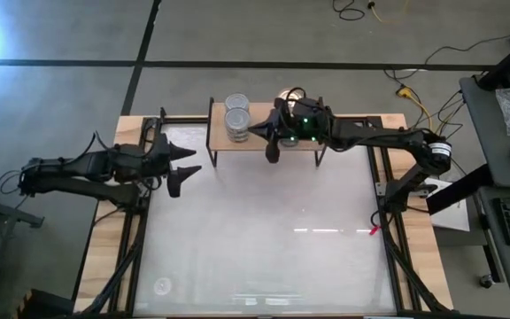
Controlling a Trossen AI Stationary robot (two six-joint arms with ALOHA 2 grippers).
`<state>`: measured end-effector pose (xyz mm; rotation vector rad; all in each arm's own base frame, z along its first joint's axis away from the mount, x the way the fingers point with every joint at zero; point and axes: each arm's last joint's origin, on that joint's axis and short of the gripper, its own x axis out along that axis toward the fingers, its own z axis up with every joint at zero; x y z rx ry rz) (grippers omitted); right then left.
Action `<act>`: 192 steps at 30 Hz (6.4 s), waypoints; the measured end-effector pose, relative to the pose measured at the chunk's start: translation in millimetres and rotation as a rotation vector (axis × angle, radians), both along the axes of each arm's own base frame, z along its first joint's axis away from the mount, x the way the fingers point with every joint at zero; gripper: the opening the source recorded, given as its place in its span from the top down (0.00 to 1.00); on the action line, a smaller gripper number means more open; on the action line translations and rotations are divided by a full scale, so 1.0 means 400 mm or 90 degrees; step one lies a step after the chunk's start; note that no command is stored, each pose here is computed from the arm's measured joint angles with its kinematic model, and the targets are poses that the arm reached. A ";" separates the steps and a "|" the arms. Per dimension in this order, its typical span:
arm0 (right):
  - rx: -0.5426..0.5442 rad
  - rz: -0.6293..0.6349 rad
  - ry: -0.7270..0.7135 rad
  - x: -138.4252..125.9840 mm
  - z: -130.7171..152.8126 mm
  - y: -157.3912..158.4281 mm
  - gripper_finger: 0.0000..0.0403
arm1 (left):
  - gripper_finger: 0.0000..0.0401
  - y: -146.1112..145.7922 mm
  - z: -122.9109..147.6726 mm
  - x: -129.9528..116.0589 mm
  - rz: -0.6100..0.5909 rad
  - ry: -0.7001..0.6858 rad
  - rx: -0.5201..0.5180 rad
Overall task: Stack canned seafood by type on shelf
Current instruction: Return to Home Position
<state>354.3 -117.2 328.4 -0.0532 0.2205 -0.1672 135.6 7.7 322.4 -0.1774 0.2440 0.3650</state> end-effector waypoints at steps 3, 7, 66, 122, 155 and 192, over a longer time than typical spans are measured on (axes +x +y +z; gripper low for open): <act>0.000 0.035 -0.012 0.003 0.005 0.010 0.98 | 0.40 0.000 0.012 0.005 0.013 -0.004 -0.046; -0.016 0.054 -0.014 0.000 0.015 0.026 0.98 | 0.40 -0.006 0.019 0.015 -0.042 -0.008 -0.028; -0.077 -0.009 -0.248 -0.346 -0.229 0.181 0.97 | 0.40 0.006 -0.232 -0.117 0.026 -0.159 0.133; 0.022 -0.029 -0.209 -0.634 -0.378 0.270 0.97 | 0.40 -0.012 -0.366 -0.100 -0.081 -0.204 0.140; -0.059 0.107 -0.176 -0.643 -0.389 0.298 0.97 | 0.40 -0.014 -0.380 -0.094 -0.104 -0.152 0.185; -0.068 0.041 -0.162 -0.642 -0.393 0.291 0.97 | 0.40 -0.021 -0.403 -0.070 -0.156 -0.083 0.129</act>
